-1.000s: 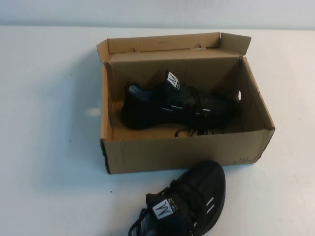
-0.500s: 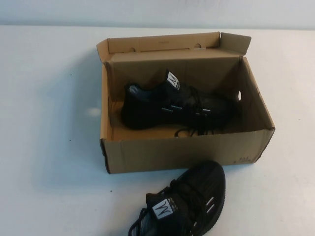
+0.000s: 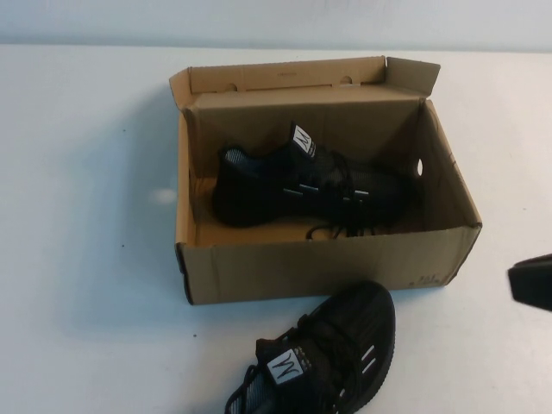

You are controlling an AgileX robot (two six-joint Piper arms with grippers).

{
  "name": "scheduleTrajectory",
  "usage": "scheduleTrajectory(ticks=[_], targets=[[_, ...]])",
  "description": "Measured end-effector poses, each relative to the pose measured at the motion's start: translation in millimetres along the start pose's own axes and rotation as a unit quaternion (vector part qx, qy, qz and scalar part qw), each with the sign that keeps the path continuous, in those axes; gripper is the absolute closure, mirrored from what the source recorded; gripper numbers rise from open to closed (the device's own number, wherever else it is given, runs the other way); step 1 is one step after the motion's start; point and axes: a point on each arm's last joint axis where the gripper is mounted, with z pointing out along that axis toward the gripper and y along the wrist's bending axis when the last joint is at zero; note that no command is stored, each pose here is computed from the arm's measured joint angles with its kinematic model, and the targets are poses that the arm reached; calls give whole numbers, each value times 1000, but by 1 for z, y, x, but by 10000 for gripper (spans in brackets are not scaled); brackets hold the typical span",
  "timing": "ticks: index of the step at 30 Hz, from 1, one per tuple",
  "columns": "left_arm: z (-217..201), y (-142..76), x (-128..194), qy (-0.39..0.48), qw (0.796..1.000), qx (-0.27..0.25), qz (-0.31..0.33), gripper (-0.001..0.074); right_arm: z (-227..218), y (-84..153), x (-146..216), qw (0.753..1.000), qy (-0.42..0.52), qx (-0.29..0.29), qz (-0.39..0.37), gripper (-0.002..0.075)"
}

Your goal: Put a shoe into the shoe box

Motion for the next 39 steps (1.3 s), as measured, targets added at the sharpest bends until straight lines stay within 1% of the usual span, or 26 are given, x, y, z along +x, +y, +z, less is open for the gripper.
scheduleTrajectory(ticks=[5,8,10,12,14,16,19,23,28,31,33,39], targets=[[0,1,6,31,999,-7,13,736,37,4,-4,995,89,-47,-26,715],[2,1,11,63,998,-4,19,736,59,9,-3,990,131,-51,-32,705],[6,-2,15,95,995,9,31,736,72,14,-3,988,141,-52,-37,703],[11,-7,19,130,990,36,43,736,85,22,-1,985,156,-54,-40,701],[17,-13,23,164,983,64,51,724,97,28,2,982,178,-46,-42,700],[26,-18,27,200,975,87,52,731,112,32,8,977,207,-23,-54,699],[37,-21,31,237,965,99,52,735,131,36,14,970,228,7,-78,678],[47,-22,34,261,959,100,51,736,153,41,16,969,224,18,-98,594],[51,-23,33,260,959,99,51,736,181,40,17,971,215,23,-100,416],[51,-22,33,257,960,98,55,736,197,39,19,971,217,26,-98,342],[51,-22,33,257,960,98,58,736,206,37,22,969,226,25,-98,312],[51,-22,33,257,960,98,60,736,231,33,33,963,253,26,-93,293]])
